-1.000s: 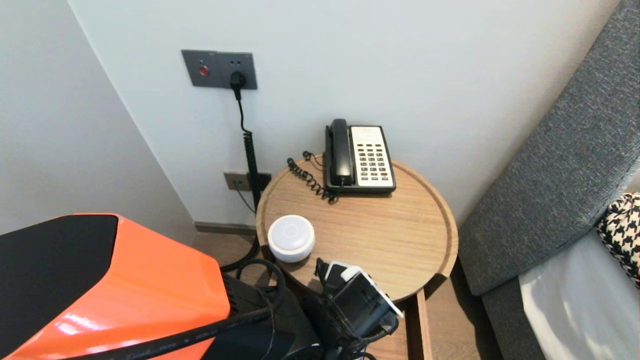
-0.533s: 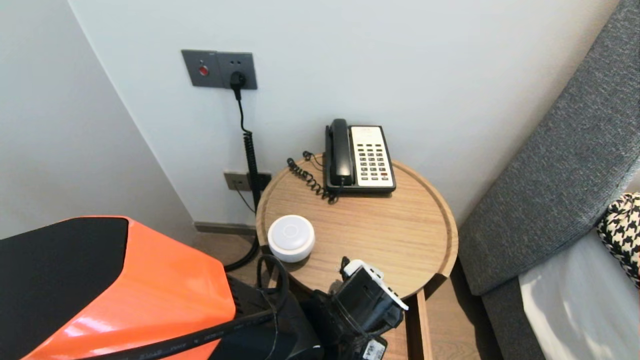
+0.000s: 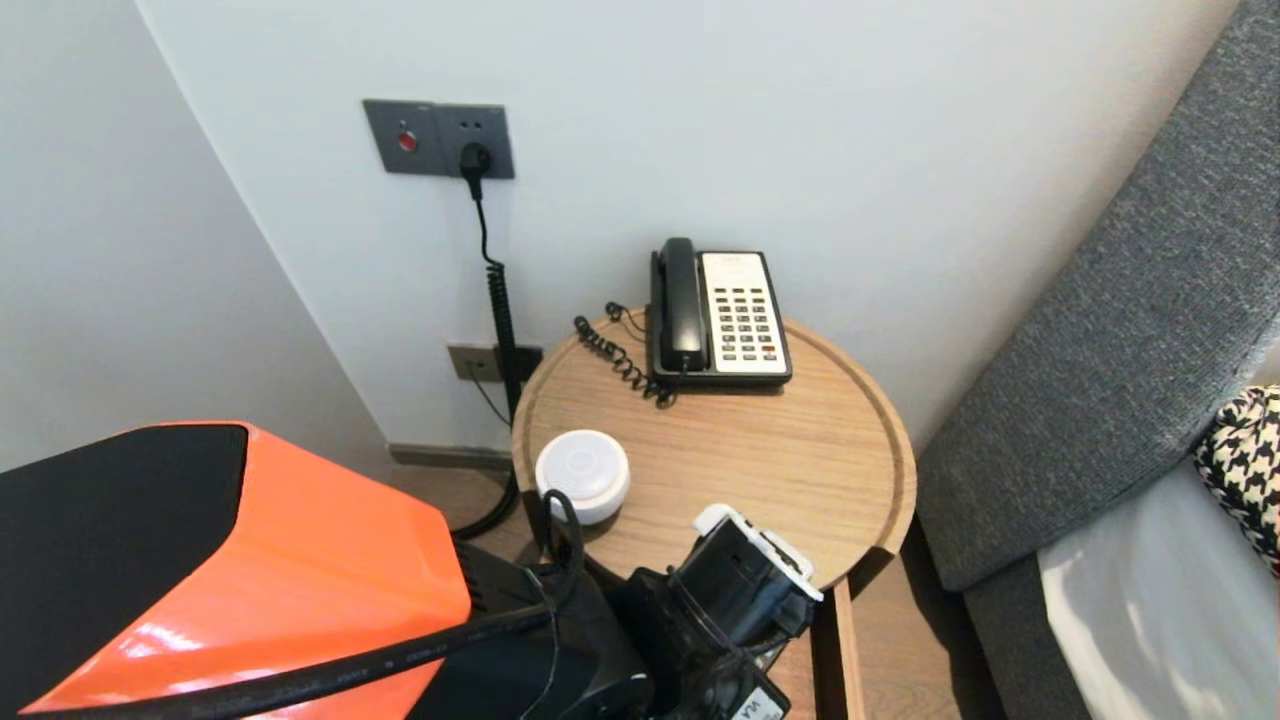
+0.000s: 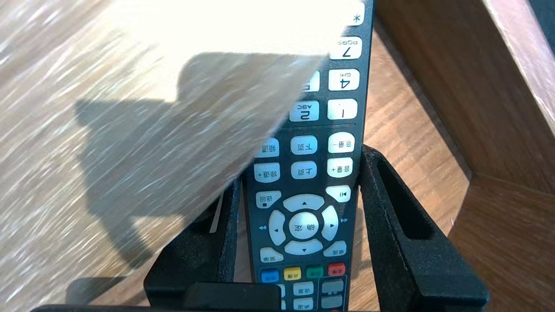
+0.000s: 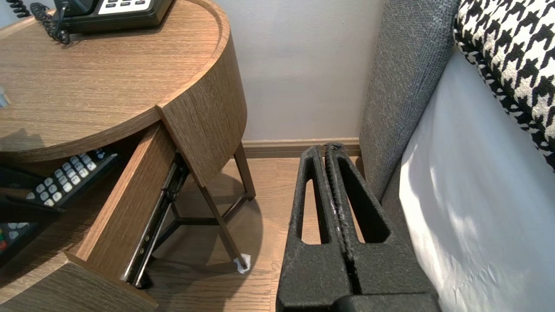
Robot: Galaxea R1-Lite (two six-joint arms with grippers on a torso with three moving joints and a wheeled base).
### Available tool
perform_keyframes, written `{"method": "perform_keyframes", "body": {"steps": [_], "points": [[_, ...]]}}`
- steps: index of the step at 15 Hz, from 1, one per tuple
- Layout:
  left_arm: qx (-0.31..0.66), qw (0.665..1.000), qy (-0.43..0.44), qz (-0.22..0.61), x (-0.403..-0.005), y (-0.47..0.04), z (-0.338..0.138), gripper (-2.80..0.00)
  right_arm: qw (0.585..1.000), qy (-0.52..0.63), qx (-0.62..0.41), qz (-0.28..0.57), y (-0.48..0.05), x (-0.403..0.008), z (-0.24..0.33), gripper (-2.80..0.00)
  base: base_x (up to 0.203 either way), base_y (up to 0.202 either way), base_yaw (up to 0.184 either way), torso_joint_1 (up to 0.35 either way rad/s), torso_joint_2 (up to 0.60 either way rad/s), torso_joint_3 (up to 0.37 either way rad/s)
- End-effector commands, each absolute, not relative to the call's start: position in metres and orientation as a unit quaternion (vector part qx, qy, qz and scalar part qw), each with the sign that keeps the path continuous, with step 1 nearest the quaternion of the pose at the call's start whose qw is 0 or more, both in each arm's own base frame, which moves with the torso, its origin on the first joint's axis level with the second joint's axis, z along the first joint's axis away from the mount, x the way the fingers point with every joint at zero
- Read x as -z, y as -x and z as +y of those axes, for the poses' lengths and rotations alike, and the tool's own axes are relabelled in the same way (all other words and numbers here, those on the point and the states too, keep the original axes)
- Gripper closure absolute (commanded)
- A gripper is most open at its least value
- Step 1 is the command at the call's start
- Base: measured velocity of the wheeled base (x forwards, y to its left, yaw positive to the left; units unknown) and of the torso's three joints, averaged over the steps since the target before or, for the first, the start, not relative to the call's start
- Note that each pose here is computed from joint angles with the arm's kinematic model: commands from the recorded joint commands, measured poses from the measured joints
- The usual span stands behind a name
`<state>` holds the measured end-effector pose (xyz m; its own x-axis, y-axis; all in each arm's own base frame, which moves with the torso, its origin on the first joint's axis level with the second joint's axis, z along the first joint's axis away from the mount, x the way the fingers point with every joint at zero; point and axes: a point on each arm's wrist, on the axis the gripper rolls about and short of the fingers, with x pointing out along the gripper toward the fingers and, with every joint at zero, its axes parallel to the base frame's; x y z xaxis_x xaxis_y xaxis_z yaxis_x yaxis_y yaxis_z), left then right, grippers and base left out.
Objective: Take the remote control out of the drawer one by one and place them on the table
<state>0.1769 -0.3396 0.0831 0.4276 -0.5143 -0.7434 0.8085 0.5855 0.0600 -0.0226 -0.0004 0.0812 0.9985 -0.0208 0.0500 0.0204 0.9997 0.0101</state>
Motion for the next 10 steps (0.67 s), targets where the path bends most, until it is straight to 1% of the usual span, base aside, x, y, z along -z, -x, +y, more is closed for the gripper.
{"method": "perform_keyframes", "body": {"steps": [1, 8, 10], "points": [[0.421, 0.811, -0.217, 0.344, -0.086, -0.176, -0.339, 0.0, 1.0, -0.005, 0.01, -0.012, 0.02, -0.074, 0.0, 0.0, 0.0, 0.0, 0.0, 0.0, 0.0, 0.0], [0.434, 0.785, -0.271, 0.348, -0.073, -0.169, -0.326, 0.0, 1.0, -0.005, 0.01, -0.012, 0.02, -0.074, 0.0, 0.0, 0.0, 0.0, 0.0, 0.0, 0.0, 0.0], [0.445, 0.781, -0.276, 0.339, -0.08, -0.167, -0.323, 0.0, 1.0, -0.005, 0.01, -0.012, 0.02, -0.074, 0.0, 0.0, 0.0, 0.0, 0.0, 0.0, 0.0, 0.0]]}}
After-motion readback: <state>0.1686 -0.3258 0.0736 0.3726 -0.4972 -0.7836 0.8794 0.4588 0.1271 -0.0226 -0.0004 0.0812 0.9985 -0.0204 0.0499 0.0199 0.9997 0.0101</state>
